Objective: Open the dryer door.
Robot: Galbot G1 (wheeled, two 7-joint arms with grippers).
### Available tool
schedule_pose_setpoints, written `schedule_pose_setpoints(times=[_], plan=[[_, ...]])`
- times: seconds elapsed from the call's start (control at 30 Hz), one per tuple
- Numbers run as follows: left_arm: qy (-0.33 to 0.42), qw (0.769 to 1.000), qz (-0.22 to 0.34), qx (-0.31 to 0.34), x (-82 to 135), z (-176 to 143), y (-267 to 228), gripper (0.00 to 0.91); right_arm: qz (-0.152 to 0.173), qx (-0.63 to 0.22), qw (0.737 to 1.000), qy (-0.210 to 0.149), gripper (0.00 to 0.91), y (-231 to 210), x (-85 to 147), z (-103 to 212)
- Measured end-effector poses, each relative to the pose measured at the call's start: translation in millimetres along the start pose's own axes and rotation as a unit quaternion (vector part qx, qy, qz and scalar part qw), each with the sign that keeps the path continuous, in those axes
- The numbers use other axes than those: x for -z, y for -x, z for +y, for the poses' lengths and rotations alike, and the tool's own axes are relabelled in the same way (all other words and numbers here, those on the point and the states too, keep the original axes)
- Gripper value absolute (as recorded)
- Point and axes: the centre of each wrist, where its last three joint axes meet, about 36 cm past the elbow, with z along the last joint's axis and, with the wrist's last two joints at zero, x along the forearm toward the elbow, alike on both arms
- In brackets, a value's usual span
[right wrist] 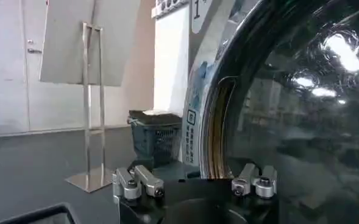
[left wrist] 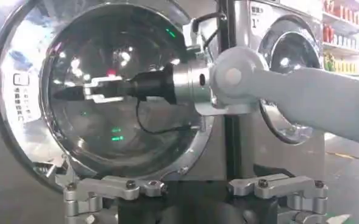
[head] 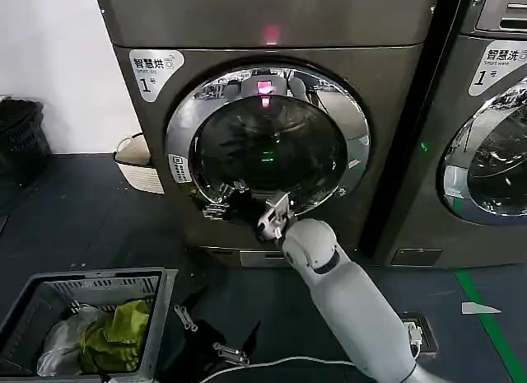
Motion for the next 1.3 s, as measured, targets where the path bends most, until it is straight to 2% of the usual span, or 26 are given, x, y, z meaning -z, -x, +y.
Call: schedule_pose_setpoints(times=[1.3], plan=[[0.001,1.0,-0.003,-0.002,-2.0,0.6,2.3,0.907,0.015,0.011,1.0,0.001,0.878,58.2,-2.8,0.0]])
